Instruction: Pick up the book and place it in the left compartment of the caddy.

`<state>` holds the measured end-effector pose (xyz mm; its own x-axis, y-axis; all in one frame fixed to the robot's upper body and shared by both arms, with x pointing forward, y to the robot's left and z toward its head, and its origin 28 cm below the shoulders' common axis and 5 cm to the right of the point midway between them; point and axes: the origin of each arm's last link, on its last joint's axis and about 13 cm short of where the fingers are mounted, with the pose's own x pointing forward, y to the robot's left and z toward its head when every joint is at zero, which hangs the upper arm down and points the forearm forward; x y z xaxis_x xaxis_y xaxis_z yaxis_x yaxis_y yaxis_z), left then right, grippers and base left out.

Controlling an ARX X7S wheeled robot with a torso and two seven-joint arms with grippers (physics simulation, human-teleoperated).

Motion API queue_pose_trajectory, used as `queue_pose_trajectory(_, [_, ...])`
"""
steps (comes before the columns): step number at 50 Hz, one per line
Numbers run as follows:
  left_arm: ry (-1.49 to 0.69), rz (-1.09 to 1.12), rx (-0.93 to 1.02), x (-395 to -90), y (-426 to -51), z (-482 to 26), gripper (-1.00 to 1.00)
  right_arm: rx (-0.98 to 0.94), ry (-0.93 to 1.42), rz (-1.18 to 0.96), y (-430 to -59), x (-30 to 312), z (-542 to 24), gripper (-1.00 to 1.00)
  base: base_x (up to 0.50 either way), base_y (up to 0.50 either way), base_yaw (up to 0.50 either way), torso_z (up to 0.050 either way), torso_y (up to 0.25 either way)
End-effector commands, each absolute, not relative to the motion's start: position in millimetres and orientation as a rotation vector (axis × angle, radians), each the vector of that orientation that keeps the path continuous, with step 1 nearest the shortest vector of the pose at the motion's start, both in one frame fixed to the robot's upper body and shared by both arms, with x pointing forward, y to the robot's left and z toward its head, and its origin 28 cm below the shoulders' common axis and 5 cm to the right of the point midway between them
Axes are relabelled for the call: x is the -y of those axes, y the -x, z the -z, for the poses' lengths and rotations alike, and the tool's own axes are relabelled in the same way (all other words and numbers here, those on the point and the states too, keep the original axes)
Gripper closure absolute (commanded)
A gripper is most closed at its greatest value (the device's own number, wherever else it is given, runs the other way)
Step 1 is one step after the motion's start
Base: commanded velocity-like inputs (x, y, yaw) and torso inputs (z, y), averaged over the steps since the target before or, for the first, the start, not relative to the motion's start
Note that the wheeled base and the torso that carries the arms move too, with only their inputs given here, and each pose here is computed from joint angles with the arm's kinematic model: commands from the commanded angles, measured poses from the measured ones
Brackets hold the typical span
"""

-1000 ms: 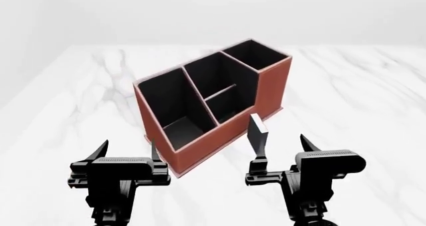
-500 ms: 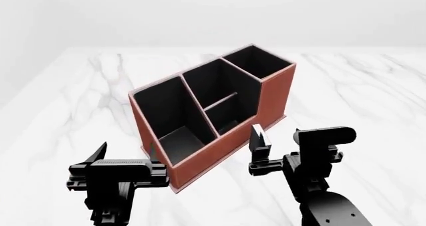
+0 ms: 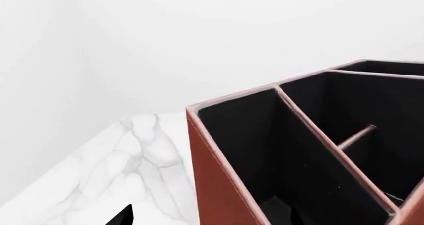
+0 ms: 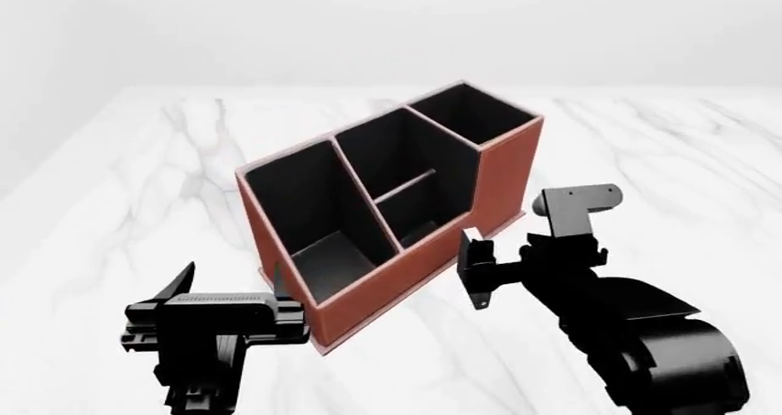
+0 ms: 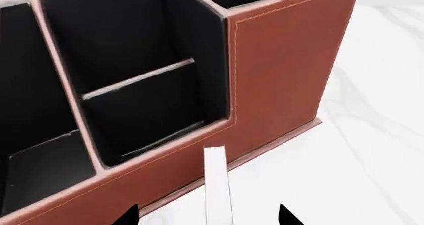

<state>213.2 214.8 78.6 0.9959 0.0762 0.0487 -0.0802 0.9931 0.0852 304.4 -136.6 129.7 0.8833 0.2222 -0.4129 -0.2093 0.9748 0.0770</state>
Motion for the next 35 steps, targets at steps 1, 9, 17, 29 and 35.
queue_pose_trajectory(1, [-0.087,-0.08,0.042,-214.8,-212.1,-77.2,-1.0,-0.497,-0.043,-0.211,-321.1,139.0,-128.0,-1.0,0.0,0.0,0.0,0.0,0.0])
queue_pose_trajectory(9, [-0.085,-0.08,0.037,-214.5,-212.2,-74.9,-1.0,-0.529,-0.017,-0.201,-329.5,136.8,-123.1,-1.0,0.0,0.0,0.0,0.0,0.0])
queue_pose_trajectory(17, [-0.082,-0.08,0.034,-214.4,-211.9,-73.4,-1.0,-0.555,0.0,-0.197,-332.4,135.1,-120.1,-1.0,0.0,0.0,0.0,0.0,0.0])
queue_pose_trajectory(29, [-0.082,-0.079,0.031,-213.6,-211.8,-71.6,-1.0,-0.634,0.041,-0.204,-340.8,133.8,-103.2,-1.0,0.0,0.0,0.0,0.0,0.0])
queue_pose_trajectory(35, [-0.083,-0.08,0.032,-214.0,-212.0,-72.3,-1.0,-0.666,0.06,-0.202,-344.4,132.6,-96.6,-1.0,0.0,0.0,0.0,0.0,0.0])
